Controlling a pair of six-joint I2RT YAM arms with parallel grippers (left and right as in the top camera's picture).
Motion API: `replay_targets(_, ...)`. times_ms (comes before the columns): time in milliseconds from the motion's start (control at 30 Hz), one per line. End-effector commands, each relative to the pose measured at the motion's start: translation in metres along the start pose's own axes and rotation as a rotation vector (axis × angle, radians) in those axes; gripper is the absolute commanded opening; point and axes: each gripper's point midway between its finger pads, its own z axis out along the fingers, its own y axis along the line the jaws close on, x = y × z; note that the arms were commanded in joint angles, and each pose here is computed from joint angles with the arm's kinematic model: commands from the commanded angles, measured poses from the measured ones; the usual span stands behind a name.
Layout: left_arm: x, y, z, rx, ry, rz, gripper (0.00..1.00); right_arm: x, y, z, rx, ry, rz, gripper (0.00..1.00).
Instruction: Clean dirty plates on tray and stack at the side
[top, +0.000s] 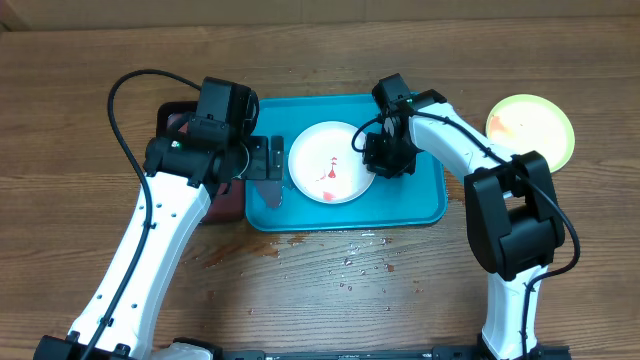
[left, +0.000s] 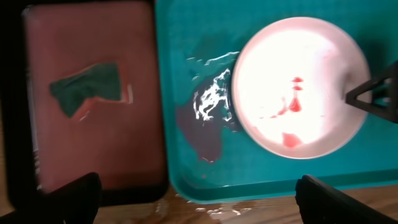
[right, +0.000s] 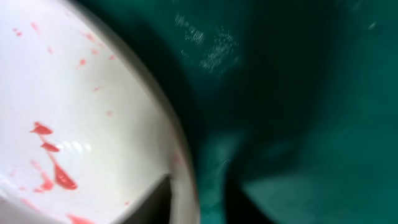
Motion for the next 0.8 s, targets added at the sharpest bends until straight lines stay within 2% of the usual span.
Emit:
replay_targets(0,-0.001,0.020,-0.001,-0.110,-0.012,-0.026,1.00,-0.002,-0.003,-0.001,0.020,-0.004,-0.009,0.52)
replay_targets(67,0.000,0.029,-0.001,-0.139,-0.006,-0.039,1.00,-0.002,-0.002,-0.007,0.021,-0.003,-0.005,0.60)
replay_targets(167,0.001,0.051,0.000,-0.206,-0.004,-0.082,1.00,-0.003,0.001,-0.025,0.016,-0.017,-0.010,0.80)
replay_targets(267,0.007,0.073,0.006,-0.242,0.010,-0.171,1.00,-0.005,0.007,-0.047,0.000,-0.052,-0.044,0.92)
replay_targets(400,0.021,0.102,0.022,-0.282,0.027,-0.294,1.00,-0.003,0.015,-0.079,-0.031,-0.111,-0.081,0.94)
replay_targets(600,0.033,0.120,0.052,-0.297,0.002,-0.322,1.00,0.007,0.019,-0.116,-0.054,-0.160,-0.123,0.94)
replay_targets(767,0.031,0.125,0.072,-0.285,-0.060,-0.394,1.00,0.015,0.017,-0.125,-0.048,-0.152,-0.135,0.94)
